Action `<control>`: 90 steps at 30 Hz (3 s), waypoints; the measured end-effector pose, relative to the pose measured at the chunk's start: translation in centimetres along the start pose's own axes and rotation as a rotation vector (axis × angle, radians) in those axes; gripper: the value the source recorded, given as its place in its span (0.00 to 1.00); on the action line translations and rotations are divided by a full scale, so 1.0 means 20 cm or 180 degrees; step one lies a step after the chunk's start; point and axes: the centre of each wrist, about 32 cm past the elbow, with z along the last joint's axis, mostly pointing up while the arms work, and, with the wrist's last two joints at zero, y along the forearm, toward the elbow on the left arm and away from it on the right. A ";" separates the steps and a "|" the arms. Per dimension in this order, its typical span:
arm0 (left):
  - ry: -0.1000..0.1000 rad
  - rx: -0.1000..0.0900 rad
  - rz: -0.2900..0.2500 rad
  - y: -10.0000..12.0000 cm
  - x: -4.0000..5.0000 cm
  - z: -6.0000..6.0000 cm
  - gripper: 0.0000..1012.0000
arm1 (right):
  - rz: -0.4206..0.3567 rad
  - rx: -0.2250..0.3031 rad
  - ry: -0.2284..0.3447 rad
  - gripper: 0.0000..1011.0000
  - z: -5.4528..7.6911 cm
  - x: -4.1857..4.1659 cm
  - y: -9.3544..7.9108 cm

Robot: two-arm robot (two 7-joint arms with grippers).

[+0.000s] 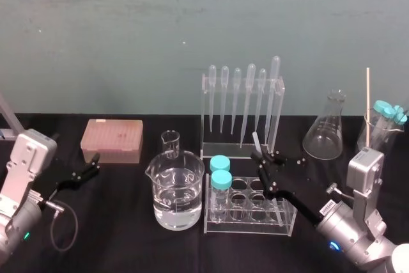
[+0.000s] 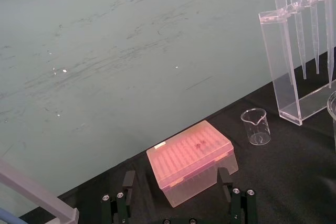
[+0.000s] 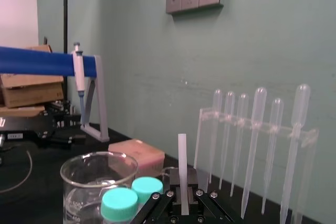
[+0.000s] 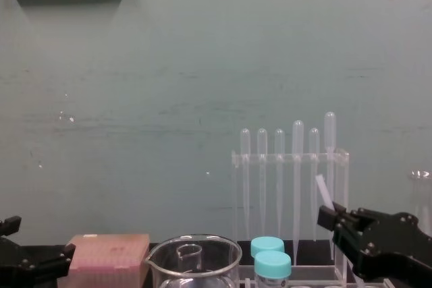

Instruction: Pick up the stirring rod with one hand, then place it down.

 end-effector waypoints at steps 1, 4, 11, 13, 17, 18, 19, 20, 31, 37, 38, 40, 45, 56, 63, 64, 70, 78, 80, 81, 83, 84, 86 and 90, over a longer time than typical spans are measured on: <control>0.0000 0.0000 0.0000 0.00 0.000 0.00 0.99 | 0.0006 -0.0030 0.0009 0.07 0.00 0.002 0.00; 0.0000 0.0000 0.0000 0.00 0.000 0.00 0.99 | 0.0012 -0.0072 0.0020 0.07 -0.01 0.005 0.00; 0.0000 0.0000 0.0000 0.00 0.000 0.00 0.99 | 0.0008 -0.0087 0.0027 0.07 -0.01 0.006 0.00; 0.0000 0.0000 0.0000 0.00 0.000 0.00 0.99 | 0.0008 -0.0086 0.0027 0.07 -0.01 0.006 0.00; 0.0000 0.0000 0.0000 0.00 0.000 0.00 0.99 | 0.0008 -0.0085 0.0026 0.07 -0.01 0.007 0.00; 0.0000 0.0000 0.0000 0.00 0.000 0.00 0.99 | 0.0008 -0.0085 0.0025 0.07 -0.01 0.007 0.00; 0.0000 0.0000 0.0000 0.00 0.000 0.00 0.99 | 0.0007 -0.0084 0.0025 0.07 -0.01 0.006 0.00; 0.0000 0.0000 0.0000 0.00 0.000 0.00 0.99 | 0.0007 -0.0084 0.0024 0.07 -0.01 0.007 0.00; 0.0000 0.0000 0.0000 0.00 0.000 0.00 0.99 | 0.0005 -0.0082 0.0022 0.39 -0.01 0.007 0.00; 0.0000 0.0000 0.0000 0.00 0.000 0.00 0.99 | 0.0005 -0.0079 0.0021 0.57 -0.01 0.007 0.00; 0.0000 0.0000 0.0000 0.00 0.000 0.00 0.99 | 0.0005 -0.0079 0.0022 0.59 -0.01 0.007 0.00; 0.0000 0.0000 0.0000 0.00 0.000 0.00 0.99 | 0.0005 -0.0078 0.0022 0.67 -0.01 0.006 0.00; 0.0000 0.0000 0.0000 0.00 0.000 0.00 0.99 | 0.0004 -0.0078 0.0023 0.80 -0.01 0.007 0.00; 0.0000 0.0000 0.0000 0.00 0.000 0.00 0.99 | 0.0121 0.0313 -0.0285 0.99 0.09 0.013 0.07; 0.0000 0.0000 0.0000 0.00 0.000 0.00 0.99 | -0.0416 0.0474 -0.0453 0.99 0.18 0.012 0.03; 0.0000 0.0000 0.0000 0.00 0.000 0.00 0.99 | -0.0503 0.0432 -0.0432 0.99 0.18 0.013 0.02; 0.0000 0.0000 0.0000 0.00 0.000 0.00 0.99 | -0.1060 -0.0076 -0.0219 0.99 0.15 0.005 -0.12; 0.0000 0.0000 0.0000 0.00 0.000 0.00 0.99 | -0.1399 -0.0800 0.0138 0.99 0.11 -0.009 -0.22; 0.0000 0.0000 0.0000 0.00 0.000 0.00 0.99 | -0.1418 -0.0904 0.0194 0.99 0.10 -0.011 -0.22; 0.0000 0.0000 0.0000 0.00 0.000 0.00 0.99 | -0.1419 -0.0934 0.0206 0.99 0.10 -0.012 -0.22; 0.0000 0.0000 0.0000 0.00 0.000 0.00 0.99 | -0.1420 -0.0963 0.0218 0.99 0.09 -0.012 -0.22; 0.0000 0.0000 0.0000 0.00 0.000 0.00 0.99 | -0.1419 -0.0962 0.0217 0.99 0.09 -0.012 -0.22; 0.0000 0.0000 0.0000 0.00 0.000 0.00 0.99 | -0.1418 -0.0954 0.0213 0.99 0.09 -0.012 -0.22; 0.0000 0.0000 0.0000 0.00 0.000 0.00 0.99 | -0.1415 -0.0939 0.0207 0.99 0.09 -0.012 -0.22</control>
